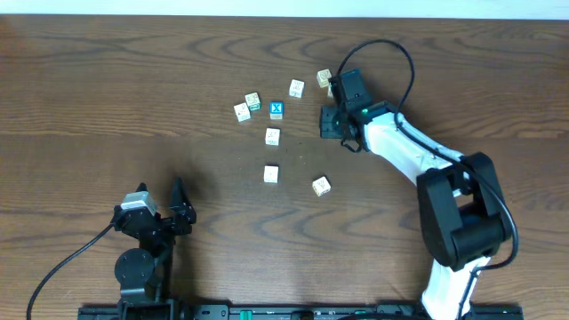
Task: Lift 3 blocks
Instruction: 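Close the right gripper on the grape block and lift it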
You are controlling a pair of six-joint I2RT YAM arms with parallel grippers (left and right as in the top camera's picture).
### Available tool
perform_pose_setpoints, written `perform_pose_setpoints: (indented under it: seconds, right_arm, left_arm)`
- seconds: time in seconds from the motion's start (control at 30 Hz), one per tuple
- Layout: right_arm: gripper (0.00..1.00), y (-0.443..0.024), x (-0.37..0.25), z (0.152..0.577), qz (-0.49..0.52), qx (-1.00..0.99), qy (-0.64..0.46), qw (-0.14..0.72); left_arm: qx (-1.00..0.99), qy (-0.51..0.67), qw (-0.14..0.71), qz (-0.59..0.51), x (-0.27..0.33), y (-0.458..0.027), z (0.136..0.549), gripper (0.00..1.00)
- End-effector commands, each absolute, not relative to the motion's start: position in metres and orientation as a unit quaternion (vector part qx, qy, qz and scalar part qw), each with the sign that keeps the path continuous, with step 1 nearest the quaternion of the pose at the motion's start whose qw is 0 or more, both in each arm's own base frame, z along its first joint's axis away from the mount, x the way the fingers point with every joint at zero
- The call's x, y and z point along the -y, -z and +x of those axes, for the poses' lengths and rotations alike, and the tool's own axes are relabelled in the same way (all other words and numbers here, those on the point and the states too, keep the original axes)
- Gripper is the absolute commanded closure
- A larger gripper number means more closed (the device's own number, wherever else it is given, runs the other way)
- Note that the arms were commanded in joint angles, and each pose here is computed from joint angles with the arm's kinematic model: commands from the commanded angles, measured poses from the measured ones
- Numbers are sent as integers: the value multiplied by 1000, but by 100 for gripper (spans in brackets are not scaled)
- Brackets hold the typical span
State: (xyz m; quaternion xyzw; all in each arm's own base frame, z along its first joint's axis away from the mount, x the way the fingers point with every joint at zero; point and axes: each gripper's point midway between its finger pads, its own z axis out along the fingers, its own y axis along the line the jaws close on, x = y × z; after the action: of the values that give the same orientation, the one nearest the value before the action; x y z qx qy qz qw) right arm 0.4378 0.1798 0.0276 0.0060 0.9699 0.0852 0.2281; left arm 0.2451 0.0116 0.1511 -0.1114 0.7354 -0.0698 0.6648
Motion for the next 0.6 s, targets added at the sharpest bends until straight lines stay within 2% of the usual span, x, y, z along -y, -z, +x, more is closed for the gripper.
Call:
perform_pose_setpoints:
  seconds: [0.0,0.57]
  right_arm:
    - [55,-29,-181,444,0,-968,-82,237]
    - [60,-26,-176,442,5,-970,-69,233]
  left_arm:
    - [-749,69,648,-119,-12,-137,244,26]
    - [-749,69,648,-119,-12,-137,244,26]
